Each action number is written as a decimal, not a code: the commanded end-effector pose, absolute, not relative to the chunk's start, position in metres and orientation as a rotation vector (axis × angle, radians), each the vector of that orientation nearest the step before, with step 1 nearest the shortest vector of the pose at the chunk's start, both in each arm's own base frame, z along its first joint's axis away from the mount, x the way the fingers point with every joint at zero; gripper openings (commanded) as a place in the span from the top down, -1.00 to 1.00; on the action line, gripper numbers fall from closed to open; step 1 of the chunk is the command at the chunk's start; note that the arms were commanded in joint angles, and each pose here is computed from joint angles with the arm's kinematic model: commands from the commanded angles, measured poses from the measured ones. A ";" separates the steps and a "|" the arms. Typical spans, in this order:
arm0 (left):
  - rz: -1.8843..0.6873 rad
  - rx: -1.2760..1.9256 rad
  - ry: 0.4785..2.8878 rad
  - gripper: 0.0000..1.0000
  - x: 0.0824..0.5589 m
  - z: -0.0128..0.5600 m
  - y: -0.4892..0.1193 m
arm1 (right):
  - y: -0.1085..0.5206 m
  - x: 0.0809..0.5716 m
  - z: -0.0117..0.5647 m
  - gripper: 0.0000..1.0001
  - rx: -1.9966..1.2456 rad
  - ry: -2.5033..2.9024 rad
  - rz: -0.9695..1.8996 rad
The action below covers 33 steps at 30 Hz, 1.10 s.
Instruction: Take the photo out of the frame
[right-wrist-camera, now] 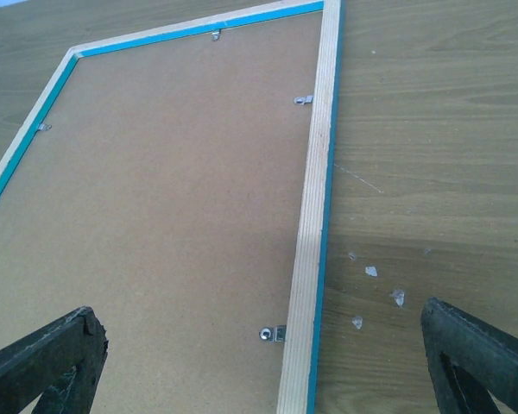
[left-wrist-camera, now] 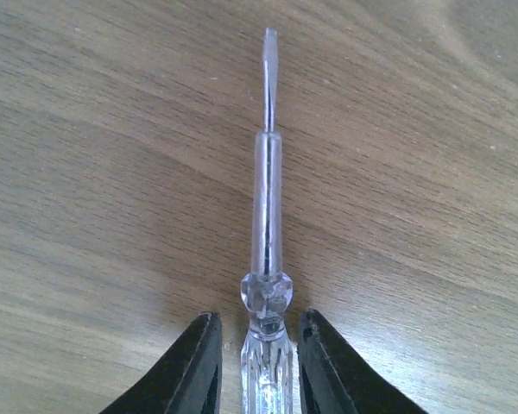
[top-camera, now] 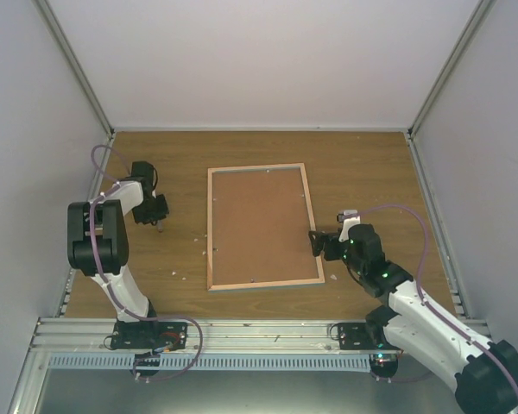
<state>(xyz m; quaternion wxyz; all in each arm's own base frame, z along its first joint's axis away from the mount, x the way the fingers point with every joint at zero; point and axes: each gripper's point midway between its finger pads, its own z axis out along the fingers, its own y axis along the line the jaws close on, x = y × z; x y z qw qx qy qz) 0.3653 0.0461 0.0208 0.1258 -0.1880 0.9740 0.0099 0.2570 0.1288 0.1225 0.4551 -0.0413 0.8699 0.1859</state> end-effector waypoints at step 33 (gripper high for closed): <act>-1.001 0.462 2.481 1.00 0.269 0.153 -0.241 | 0.201 0.234 0.202 -0.92 -0.440 1.885 0.917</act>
